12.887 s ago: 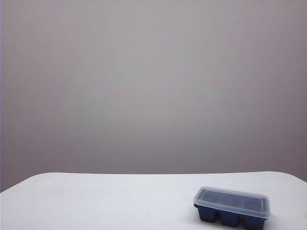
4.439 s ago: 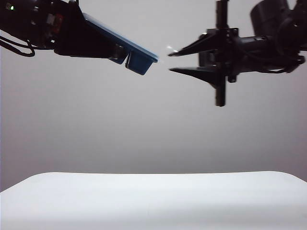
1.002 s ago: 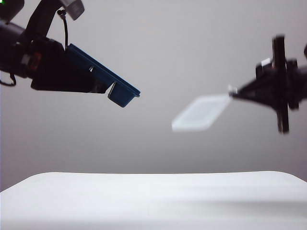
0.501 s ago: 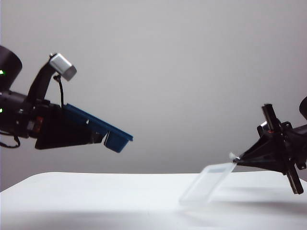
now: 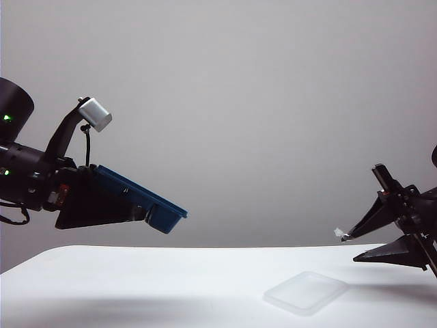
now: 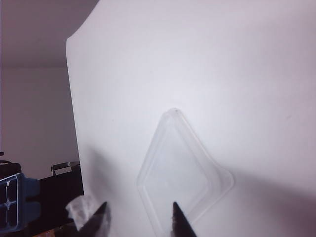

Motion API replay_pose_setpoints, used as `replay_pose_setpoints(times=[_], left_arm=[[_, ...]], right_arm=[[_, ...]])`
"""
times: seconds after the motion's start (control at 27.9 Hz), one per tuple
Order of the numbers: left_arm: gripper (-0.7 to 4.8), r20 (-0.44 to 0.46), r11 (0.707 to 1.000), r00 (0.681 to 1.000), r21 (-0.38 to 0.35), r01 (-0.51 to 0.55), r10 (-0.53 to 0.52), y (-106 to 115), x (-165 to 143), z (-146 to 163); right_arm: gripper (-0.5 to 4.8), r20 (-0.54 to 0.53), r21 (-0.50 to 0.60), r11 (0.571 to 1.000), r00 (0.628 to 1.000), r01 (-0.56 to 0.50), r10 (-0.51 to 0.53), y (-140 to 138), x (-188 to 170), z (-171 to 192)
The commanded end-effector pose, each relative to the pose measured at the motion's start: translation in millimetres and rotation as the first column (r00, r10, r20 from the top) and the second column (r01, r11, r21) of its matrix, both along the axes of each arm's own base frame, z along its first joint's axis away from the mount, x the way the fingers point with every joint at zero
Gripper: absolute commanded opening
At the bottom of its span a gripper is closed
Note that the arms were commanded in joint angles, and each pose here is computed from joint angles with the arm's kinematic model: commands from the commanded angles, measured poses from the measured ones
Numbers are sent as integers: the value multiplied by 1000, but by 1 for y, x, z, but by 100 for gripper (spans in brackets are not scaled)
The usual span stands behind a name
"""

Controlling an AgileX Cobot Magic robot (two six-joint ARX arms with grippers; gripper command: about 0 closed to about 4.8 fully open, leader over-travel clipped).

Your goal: Pick up the ice cube tray, remove its lid, and then place both the tray and the lid back on the table.

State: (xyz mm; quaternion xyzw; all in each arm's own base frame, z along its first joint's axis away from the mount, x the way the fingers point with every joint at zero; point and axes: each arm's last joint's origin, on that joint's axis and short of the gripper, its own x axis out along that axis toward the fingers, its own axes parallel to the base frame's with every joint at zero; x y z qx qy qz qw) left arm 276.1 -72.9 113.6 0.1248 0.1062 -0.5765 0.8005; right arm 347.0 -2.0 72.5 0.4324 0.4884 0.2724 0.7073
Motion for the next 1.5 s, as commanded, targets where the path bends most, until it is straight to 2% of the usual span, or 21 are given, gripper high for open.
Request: replay_pose_setpoints(times=[0.04,0.14,0.36,0.57,0.82,0.86,0.89,0.93,0.97,1.0,1.04,1.07,1.15,1.18,1.25,1.29,1.43,1.5], left_arm=[[368,8,1000,1000,-4,4,-4,0,0,1],[479,-4,1000,1000,0,2,-2,0,0,0],[479,-36,999,999,32,-33,34,1,-1,-3],[479,-14,997,998,50,-66,67,1,0,0],[479,64,974,974,59,-219,215,5,-2,38],[479,70,961,963,79,-264,259,6,-4,42],[479,84,914,926,149,-377,369,10,-7,48],[479,108,850,877,219,-480,468,14,-9,50],[479,177,737,798,312,-600,575,19,-9,49],[479,205,681,760,345,-646,617,22,-8,48],[479,226,640,732,365,-675,643,24,-7,45],[479,224,617,714,375,-692,664,27,-5,43],[479,183,630,725,386,-674,664,32,-4,36],[479,172,619,717,396,-679,676,33,-3,32],[479,170,560,674,432,-706,719,37,0,22],[479,163,556,674,445,-702,721,38,1,18],[479,110,551,664,468,-691,740,37,2,5],[479,61,585,680,457,-670,731,35,2,1]], right_arm=[[172,3,2,1000,1000,-5,5,0,0,2],[172,4,11,1000,1000,-11,11,0,0,2],[172,5,16,1000,1000,-15,15,0,0,2],[172,12,35,999,1000,-30,29,1,0,3],[171,51,69,996,997,-61,58,2,0,15],[171,56,70,995,996,-67,63,4,0,17],[171,73,73,994,995,-79,74,7,0,23],[171,86,74,993,993,-89,83,9,0,27],[171,106,73,992,990,-104,96,13,0,33],[171,120,71,991,987,-115,106,16,0,37],[171,133,70,990,984,-126,116,20,0,40],[171,144,68,989,982,-134,123,22,0,44],[171,175,63,985,973,-161,148,31,0,51],[171,188,62,983,969,-172,157,35,0,53],[171,210,59,980,962,-189,173,41,0,57],[171,216,58,979,960,-197,180,45,0,58],[171,220,44,976,955,-211,197,54,-1,58],[171,219,44,975,954,-217,202,56,-1,58]])
